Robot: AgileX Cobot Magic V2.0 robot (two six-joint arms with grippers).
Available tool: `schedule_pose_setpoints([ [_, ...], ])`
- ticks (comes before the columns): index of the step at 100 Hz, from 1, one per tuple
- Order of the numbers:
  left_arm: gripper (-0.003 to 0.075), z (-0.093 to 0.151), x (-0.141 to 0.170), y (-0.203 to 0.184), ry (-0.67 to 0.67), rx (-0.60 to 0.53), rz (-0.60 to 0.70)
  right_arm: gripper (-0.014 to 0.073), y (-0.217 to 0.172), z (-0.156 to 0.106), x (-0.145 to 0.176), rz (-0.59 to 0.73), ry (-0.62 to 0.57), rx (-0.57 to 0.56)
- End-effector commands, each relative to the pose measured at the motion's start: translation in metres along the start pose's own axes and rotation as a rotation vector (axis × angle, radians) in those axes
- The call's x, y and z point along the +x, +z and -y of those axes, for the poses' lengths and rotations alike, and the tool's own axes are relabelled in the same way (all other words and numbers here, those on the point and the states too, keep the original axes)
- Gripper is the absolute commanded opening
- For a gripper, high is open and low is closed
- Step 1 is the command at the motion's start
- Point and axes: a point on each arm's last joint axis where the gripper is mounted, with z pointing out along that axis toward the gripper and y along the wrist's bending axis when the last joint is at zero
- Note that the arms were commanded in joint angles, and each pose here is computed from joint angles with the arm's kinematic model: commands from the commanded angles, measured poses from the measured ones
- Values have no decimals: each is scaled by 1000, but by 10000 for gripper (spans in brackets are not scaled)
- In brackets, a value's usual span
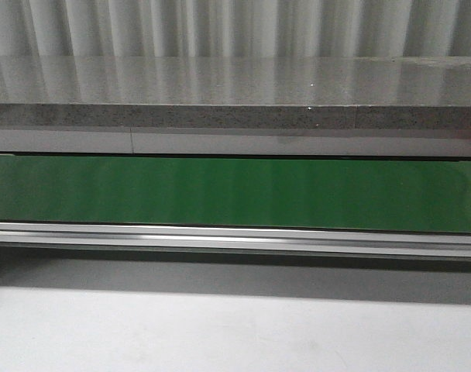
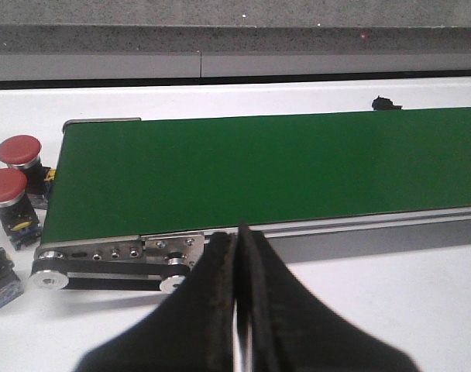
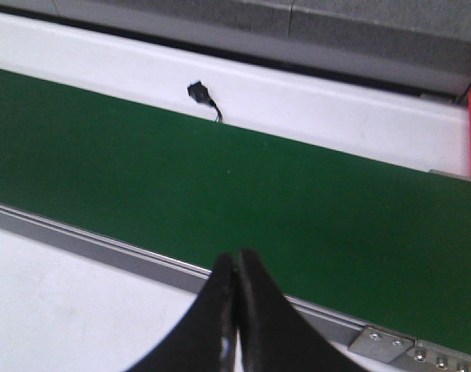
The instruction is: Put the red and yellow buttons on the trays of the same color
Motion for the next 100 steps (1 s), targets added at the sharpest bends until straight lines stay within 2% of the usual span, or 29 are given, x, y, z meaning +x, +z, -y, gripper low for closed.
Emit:
schedule_pose_setpoints([
  [1, -20, 1, -17, -4, -6, 11, 122, -59, -23, -1, -1, 156, -16, 10],
  [18, -20, 1, -21, -4, -3, 5, 170, -59, -56, -5, 19, 267, -29, 9],
  [37, -20, -1, -22, 6, 9, -8, 101, -59, -70, -7, 27, 308, -36, 7],
  [59, 2, -11, -50, 37, -45, -96, -17, -59, -70, -7, 27, 307, -35, 7],
  [71, 109, -18, -69, 54, -61, -141, -88, -59, -70, -7, 27, 307, -35, 7],
  [89, 404, -37, -90, 76, -117, -229, -209, -59, -70, -7, 27, 307, -35, 7],
  [95, 442, -46, -94, 81, -145, -264, -269, -59, -70, -7, 27, 307, -35, 7],
  [100, 441, -55, -96, 86, -175, -298, -329, -59, -70, -7, 27, 307, -35, 7],
])
